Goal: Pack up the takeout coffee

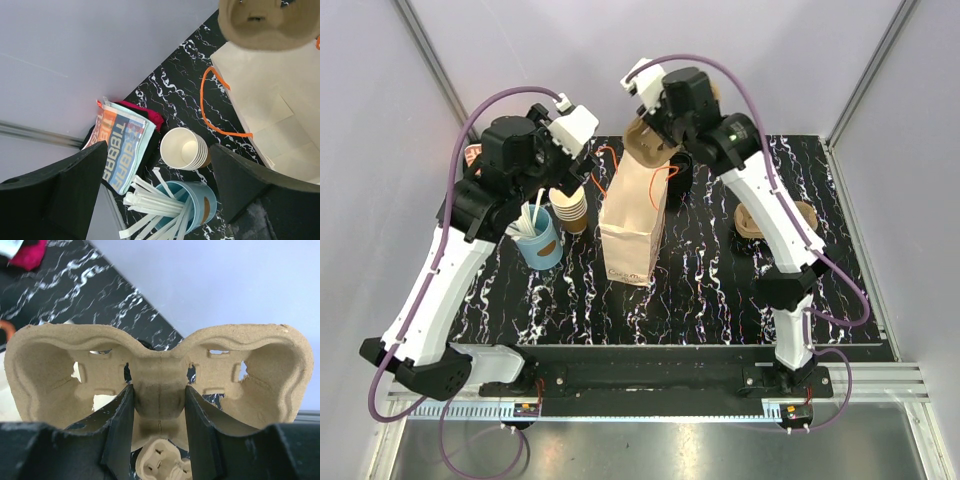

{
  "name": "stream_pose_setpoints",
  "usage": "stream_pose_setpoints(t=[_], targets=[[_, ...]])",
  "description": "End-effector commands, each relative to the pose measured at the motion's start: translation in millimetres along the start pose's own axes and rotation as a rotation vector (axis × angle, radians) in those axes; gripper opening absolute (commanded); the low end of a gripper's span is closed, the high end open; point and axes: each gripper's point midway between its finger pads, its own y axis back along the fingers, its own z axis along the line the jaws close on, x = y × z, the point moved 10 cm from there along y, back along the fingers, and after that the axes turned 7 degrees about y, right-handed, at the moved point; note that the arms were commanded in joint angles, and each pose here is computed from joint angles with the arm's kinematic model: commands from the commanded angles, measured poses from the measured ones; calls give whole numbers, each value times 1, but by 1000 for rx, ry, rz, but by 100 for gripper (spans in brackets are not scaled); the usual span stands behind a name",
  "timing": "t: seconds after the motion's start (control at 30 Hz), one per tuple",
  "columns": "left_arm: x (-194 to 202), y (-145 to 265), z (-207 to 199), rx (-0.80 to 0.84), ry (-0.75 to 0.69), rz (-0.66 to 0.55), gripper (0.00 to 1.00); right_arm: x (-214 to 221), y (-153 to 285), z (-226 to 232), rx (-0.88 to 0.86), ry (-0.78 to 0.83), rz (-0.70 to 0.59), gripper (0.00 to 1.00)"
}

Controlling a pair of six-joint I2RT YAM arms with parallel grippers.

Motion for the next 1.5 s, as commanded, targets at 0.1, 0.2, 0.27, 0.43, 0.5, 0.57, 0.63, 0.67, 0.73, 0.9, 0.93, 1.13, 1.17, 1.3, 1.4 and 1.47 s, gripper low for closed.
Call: stream_pose_setpoints(t=[0.1,0.2,0.27,0.43,0.5,0.57,0.63,0.67,0.73,0.9,0.93,1.13,1.17,1.3,1.4,1.47], targets=[[-1,-7,7,-28,59,-63,91,-12,27,23,-13,110,-24,35],[1,-13,12,-10,111,-87,92,-11,31,34,-39,134,-13,34],[0,-15,12,43,140,-123,93,-9,32,40,-57,150,2,34],[-1,-19,14,155,202,-168,93,-7,35,50,-90,171,25,34],[0,-22,10,192,214,-169,93,-7,35,52,-95,170,28,34],[1,-26,6,236,227,-171,93,-7,36,55,-110,174,29,34],[1,-28,3,270,239,-179,93,-6,38,57,-123,174,32,34],[2,-30,2,279,243,-176,93,-6,39,58,-129,174,34,34],[3,-32,-1,301,257,-180,93,-5,39,60,-139,173,39,34],[9,-43,-3,312,279,-170,93,-3,42,64,-166,167,46,34],[11,-45,-4,310,280,-165,92,-3,43,64,-167,164,45,34],[20,-55,-3,294,296,-163,88,0,41,68,-186,157,55,33],[21,-56,-3,294,298,-163,88,0,41,69,-188,157,55,33],[24,-61,2,302,322,-190,83,0,40,69,-189,150,56,33],[31,-66,7,320,367,-210,76,-1,42,70,-196,142,47,34],[33,-70,8,334,391,-221,72,0,41,70,-197,141,45,34]])
